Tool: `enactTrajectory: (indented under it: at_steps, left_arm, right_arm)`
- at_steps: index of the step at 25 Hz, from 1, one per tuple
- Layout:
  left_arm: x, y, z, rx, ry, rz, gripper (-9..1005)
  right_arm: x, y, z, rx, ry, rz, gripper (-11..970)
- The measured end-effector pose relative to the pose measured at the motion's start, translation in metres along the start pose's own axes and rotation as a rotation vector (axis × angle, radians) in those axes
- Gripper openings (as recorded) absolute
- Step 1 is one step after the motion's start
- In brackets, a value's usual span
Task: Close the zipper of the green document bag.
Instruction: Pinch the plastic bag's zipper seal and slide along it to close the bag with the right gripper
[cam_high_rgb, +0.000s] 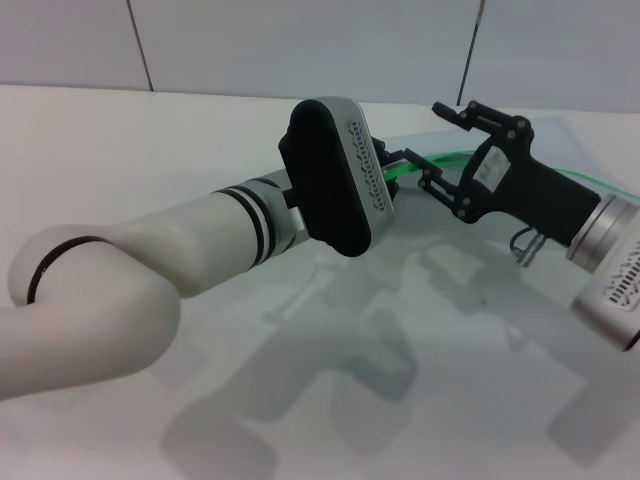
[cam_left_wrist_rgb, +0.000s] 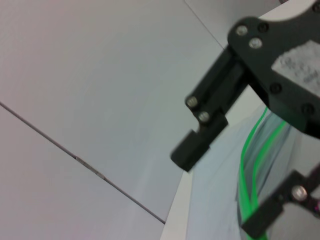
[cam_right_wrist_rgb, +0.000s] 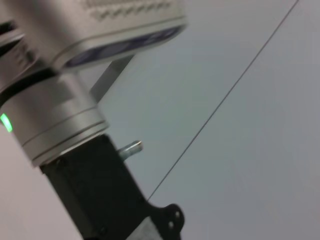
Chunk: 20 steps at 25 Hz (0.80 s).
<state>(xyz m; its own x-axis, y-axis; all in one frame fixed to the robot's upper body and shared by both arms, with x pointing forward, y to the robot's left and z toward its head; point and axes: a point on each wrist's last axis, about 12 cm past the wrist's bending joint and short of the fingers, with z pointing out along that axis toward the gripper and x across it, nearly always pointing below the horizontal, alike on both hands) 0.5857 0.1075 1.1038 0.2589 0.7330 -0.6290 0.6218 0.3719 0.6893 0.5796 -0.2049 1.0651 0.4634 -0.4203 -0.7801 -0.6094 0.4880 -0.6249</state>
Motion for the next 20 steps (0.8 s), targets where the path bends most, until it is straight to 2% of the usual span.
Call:
enactTrajectory:
  at_steps: [20]
  left_arm:
    - [-0.001,0.006,-0.001,0.010,0.013,-0.022,54]
  right_arm:
    - [0.011,0.005,-0.011,-0.006,0.068,0.006,519]
